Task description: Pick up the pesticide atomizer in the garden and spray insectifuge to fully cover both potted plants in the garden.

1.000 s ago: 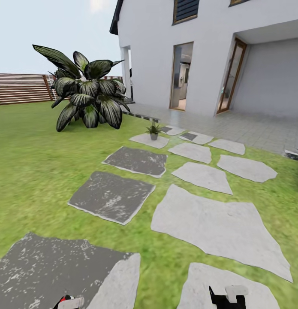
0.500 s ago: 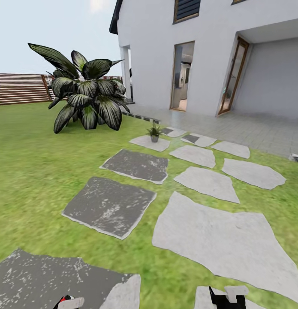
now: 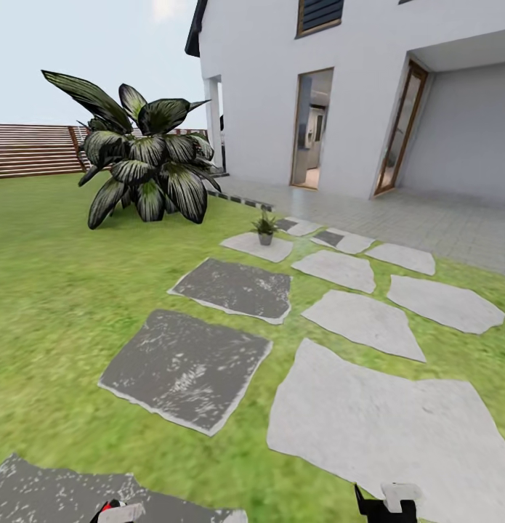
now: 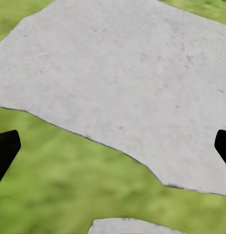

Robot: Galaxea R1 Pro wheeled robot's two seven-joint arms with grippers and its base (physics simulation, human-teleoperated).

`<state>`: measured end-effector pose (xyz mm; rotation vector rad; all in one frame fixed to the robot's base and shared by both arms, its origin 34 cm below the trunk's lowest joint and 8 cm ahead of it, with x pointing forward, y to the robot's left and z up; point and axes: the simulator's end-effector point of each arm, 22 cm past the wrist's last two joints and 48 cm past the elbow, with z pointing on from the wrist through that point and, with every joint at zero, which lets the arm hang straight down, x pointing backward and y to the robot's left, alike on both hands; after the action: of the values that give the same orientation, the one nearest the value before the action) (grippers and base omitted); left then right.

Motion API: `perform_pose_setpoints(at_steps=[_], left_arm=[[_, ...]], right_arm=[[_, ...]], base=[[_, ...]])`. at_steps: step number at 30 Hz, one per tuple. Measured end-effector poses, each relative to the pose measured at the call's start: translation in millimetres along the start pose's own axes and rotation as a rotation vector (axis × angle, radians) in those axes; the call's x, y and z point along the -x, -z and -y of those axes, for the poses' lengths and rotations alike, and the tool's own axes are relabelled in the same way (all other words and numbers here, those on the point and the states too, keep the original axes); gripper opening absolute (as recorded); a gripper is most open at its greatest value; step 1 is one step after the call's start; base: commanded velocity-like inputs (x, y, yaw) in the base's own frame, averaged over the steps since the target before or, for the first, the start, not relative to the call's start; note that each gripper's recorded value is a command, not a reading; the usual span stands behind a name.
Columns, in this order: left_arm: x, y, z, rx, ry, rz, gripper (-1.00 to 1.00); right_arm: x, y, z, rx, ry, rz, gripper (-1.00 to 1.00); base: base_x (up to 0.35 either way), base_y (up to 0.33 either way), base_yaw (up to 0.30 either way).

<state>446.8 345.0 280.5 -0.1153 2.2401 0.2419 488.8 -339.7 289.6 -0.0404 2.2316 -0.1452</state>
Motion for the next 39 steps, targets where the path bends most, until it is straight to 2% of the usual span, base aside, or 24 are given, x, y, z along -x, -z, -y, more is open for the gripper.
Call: perform_pose_setpoints(at_steps=[39], left_arm=[[0.1,0.0,0.2,-0.001,-0.001,0.000,-1.00]], right_arm=[[0.1,0.0,-0.9,0.004,0.002,0.000,1.00]], base=[[0.339,0.092,0.000]])
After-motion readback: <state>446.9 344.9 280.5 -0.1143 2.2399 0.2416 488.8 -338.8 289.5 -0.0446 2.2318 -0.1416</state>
